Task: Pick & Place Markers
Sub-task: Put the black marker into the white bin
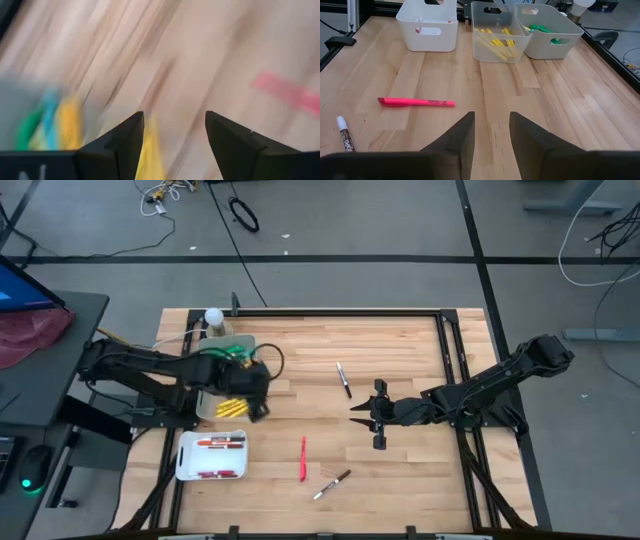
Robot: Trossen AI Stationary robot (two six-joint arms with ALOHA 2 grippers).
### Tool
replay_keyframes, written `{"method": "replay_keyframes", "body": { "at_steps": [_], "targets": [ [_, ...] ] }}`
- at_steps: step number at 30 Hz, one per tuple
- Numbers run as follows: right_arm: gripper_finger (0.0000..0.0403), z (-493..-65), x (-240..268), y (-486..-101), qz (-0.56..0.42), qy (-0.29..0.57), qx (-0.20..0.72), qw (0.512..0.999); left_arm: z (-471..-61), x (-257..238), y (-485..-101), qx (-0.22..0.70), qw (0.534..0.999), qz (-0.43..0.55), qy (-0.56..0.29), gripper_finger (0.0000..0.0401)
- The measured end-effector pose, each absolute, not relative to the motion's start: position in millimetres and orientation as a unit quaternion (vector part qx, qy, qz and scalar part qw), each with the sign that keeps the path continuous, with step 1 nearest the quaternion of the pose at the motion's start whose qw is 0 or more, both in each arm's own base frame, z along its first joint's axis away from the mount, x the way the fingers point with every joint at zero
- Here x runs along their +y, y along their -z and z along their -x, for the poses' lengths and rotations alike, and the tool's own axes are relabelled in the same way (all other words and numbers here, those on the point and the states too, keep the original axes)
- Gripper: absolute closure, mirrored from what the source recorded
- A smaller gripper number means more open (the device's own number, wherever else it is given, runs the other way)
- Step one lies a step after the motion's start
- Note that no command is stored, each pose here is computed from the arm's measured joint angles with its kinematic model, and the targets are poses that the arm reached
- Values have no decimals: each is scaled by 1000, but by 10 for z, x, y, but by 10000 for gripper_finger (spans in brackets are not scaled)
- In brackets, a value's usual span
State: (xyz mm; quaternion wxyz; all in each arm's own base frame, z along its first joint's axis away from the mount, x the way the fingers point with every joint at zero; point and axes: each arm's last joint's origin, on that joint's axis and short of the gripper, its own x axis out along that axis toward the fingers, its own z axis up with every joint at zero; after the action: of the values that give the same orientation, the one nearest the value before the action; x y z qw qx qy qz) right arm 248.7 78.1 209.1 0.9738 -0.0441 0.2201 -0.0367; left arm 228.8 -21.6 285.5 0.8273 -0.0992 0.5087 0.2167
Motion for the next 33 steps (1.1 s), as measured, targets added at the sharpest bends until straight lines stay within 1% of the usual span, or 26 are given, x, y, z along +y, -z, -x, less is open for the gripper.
{"method": "replay_keyframes", "body": {
  "at_steps": [3,5,8,9,11,16,21,27,33],
  "targets": [
    [280,-2481,778,-2079,44,37,220,974,-2499,-410,-2939,405,897,74,-162,188],
    [280,-2461,771,-2032,44,37,219,974,-2622,-543,-2926,349,927,58,-123,190],
    [280,-2405,751,-1921,38,36,206,977,-2757,-721,-2836,301,950,35,-76,190],
    [280,-2379,742,-1876,36,36,200,978,-2790,-771,-2792,298,952,23,-65,190],
    [280,-2326,722,-1796,21,37,183,982,-2855,-854,-2652,315,948,-6,-44,190],
    [280,-2204,678,-1643,-26,42,159,986,-3027,-1030,-2225,381,921,-83,11,190],
    [280,-2157,660,-1592,-51,45,151,986,-3152,-1093,-1872,426,900,-88,30,190],
    [280,-2166,663,-1625,-54,42,134,989,-3224,-1134,-1669,447,885,-99,87,190],
    [280,-2174,666,-1653,-59,41,120,990,-3238,-1154,-1615,451,878,-107,118,190]
  ]
}}
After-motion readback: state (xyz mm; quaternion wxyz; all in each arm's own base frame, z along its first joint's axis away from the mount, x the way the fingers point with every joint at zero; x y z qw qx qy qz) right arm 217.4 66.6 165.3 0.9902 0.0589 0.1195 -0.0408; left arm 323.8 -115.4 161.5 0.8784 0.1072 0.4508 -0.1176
